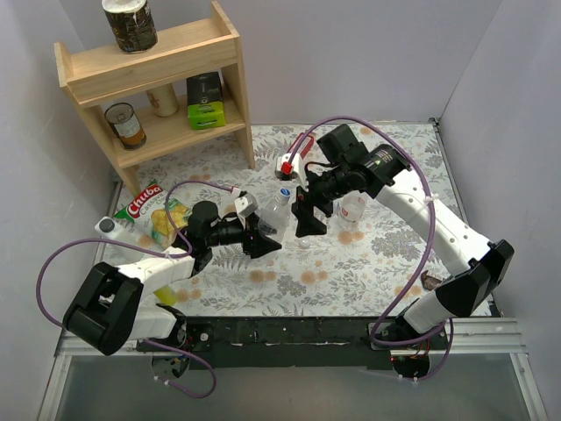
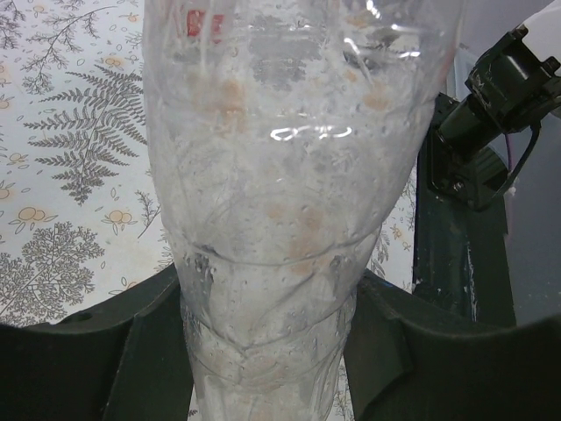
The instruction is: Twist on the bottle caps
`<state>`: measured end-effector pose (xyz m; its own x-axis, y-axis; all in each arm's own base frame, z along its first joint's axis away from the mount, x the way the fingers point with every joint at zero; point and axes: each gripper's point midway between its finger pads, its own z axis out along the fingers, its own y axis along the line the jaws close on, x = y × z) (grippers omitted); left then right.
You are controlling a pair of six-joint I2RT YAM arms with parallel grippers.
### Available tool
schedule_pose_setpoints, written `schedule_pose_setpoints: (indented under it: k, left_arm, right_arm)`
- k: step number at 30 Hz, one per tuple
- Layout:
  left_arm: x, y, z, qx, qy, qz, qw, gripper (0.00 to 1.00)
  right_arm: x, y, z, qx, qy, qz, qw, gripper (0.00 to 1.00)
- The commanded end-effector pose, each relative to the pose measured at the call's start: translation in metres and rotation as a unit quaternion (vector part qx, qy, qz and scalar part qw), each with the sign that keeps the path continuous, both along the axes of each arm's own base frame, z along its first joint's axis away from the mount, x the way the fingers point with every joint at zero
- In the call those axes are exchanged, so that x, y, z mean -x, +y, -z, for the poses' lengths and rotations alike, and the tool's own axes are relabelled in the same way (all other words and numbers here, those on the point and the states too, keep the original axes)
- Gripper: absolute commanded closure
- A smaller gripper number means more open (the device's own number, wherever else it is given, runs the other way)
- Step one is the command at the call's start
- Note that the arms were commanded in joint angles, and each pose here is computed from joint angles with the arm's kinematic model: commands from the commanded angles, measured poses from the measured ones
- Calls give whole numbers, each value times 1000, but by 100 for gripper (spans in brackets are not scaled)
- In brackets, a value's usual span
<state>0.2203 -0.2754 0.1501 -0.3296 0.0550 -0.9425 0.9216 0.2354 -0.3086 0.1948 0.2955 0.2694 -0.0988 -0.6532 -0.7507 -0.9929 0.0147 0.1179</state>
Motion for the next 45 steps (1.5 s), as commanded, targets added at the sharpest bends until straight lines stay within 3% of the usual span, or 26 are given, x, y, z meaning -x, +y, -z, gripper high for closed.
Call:
schedule_pose_setpoints:
  k: [1,8,15,26,45]
  left_arm:
    - [9,2,1,-8,-33,30,999,100]
    - [18,2,7,-30,-51,73,996,100]
    - [12,-3,-2,-20,-41,62,997,100]
    - [3,-5,-4,6,21,21,1000,100]
    - [-8,-4,-13,20,21,3,1000,100]
  right_arm:
    - [-13,-9,-15,1,-41,37,998,4]
    - [-38,20,-32,-39,-40,23,998,2]
    - [-5,35,-22,-38,-13,-51,998,2]
    - [9,14,-7,-8,-14,-30,999,2]
    - [13,-15,37,62,0,12,998,2]
